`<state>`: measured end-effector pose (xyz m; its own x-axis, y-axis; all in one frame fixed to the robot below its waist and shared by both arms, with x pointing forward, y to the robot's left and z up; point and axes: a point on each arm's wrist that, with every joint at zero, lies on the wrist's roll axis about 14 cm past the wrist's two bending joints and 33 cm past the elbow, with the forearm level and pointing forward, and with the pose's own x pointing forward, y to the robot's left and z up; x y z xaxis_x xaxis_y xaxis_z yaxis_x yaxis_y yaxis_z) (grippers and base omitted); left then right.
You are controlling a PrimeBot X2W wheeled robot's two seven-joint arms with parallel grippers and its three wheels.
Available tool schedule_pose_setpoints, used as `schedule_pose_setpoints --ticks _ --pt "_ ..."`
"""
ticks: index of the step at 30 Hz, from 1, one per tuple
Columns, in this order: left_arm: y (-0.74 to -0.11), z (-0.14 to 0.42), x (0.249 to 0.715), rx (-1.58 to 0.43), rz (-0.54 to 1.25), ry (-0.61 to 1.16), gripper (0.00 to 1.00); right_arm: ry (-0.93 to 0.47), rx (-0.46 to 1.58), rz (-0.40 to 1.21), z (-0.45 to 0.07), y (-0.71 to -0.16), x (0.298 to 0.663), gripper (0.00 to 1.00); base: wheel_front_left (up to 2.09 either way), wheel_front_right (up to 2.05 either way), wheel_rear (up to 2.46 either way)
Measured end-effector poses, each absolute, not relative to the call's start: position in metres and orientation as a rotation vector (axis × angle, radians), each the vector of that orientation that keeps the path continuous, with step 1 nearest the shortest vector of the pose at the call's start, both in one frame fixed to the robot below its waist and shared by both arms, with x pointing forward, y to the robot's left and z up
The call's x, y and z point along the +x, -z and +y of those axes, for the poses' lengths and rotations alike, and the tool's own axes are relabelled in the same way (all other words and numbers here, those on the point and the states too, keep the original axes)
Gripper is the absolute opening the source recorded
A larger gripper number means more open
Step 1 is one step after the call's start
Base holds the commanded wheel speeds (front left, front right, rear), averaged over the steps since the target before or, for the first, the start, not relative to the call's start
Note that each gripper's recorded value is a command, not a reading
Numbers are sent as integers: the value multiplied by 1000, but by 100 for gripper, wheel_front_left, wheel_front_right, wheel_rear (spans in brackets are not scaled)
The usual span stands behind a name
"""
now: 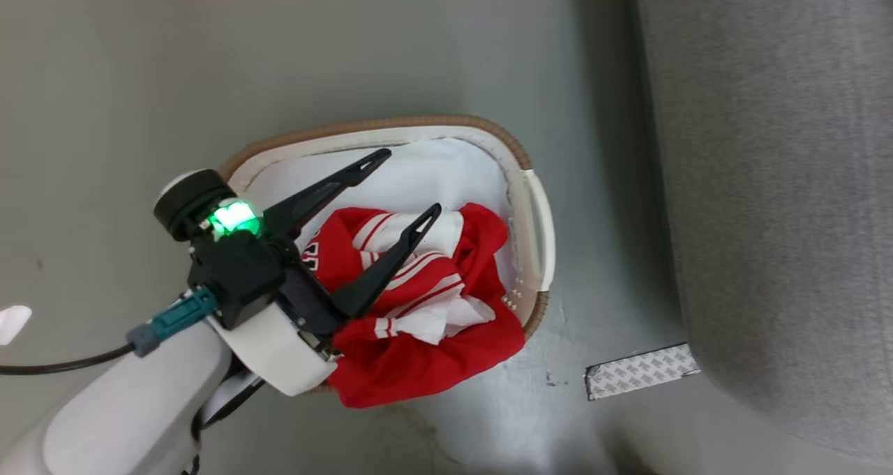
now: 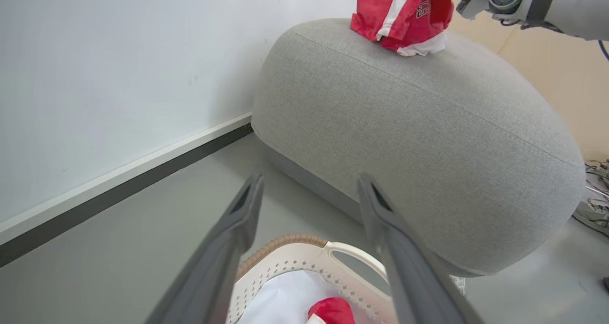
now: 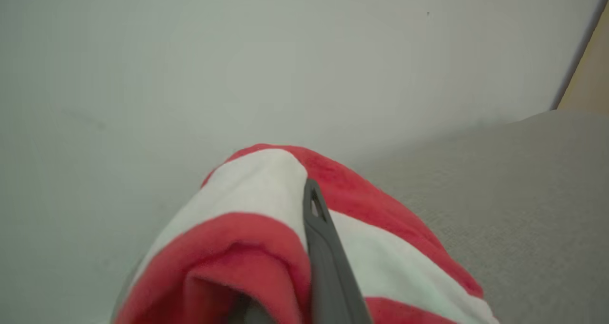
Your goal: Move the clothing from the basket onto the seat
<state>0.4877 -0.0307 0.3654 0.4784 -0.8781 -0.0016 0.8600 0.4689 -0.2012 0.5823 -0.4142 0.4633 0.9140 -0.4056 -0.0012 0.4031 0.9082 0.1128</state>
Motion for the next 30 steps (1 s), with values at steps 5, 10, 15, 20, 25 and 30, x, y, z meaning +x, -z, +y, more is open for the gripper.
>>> schedule_pose_setpoints --ticks 5,10,15,20,25,30 --pt "-362 -23 489 -175 124 1039 100 418 103 175 -404 -415 578 0 0 0 0" --pt "-374 -24 489 -170 106 1032 100 428 81 222 -404 -416 570 49 0 0 0" --pt "-391 -29 483 -170 89 1034 100 388 28 320 -394 -416 559 100 0 0 0" --pt "-412 -32 473 -170 78 1015 100 344 -31 386 -388 -432 537 100 0 0 0" --pt "-442 -31 463 -170 50 973 100 293 -83 348 -385 -473 514 100 0 0 0" --pt "-479 -23 455 -171 -7 895 100 229 -101 234 -378 -530 493 100 0 0 0"
